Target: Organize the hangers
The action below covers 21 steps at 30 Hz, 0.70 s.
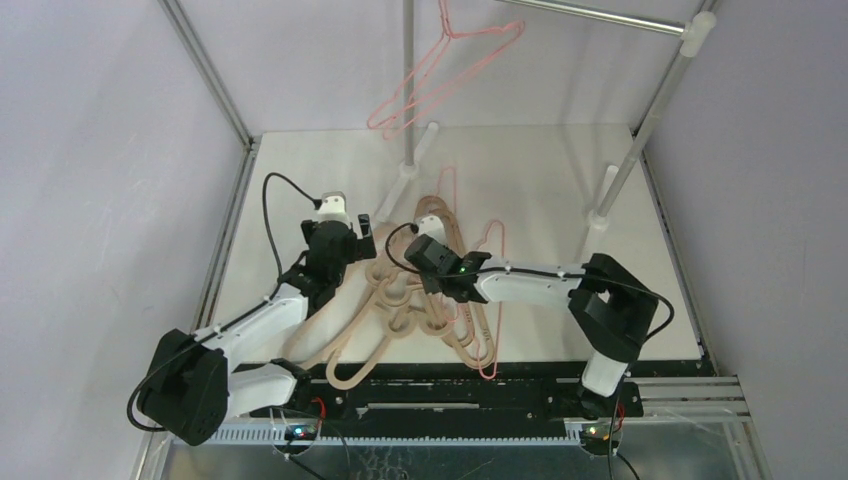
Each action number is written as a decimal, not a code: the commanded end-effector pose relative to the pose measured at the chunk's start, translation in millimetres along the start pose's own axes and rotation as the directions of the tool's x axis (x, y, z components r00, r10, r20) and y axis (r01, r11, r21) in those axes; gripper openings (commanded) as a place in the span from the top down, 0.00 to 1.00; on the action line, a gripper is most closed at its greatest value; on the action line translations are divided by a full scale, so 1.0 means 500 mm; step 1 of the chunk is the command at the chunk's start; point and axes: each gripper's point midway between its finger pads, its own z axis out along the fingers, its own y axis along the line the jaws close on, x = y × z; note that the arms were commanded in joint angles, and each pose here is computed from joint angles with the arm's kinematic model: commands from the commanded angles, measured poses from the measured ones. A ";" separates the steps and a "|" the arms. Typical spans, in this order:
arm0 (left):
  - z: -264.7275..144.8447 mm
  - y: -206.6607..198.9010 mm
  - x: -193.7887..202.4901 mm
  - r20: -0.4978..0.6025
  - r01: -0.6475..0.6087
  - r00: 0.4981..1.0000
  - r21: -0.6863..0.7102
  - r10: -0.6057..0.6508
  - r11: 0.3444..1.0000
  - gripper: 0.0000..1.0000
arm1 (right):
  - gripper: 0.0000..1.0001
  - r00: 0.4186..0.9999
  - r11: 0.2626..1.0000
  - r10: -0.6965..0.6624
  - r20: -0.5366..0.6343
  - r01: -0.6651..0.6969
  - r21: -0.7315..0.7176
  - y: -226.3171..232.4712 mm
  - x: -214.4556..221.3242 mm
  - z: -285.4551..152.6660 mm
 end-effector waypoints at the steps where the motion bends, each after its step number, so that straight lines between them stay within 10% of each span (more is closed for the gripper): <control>1: -0.008 -0.009 -0.044 0.063 0.040 0.997 0.011 -0.041 0.999 0.00 | 1.00 0.983 0.988 0.040 0.178 -0.066 0.139 -0.071 -0.092 -0.051; 14: -0.004 -0.009 -0.039 0.054 0.032 0.998 0.008 -0.033 0.999 0.00 | 1.00 0.917 0.964 0.189 0.351 -0.241 0.110 -0.198 -0.150 -0.210; 21: 0.002 -0.011 -0.035 0.044 0.028 0.999 0.006 -0.028 1.000 0.01 | 1.00 0.740 0.930 0.365 0.565 -0.316 -0.186 -0.237 -0.280 -0.400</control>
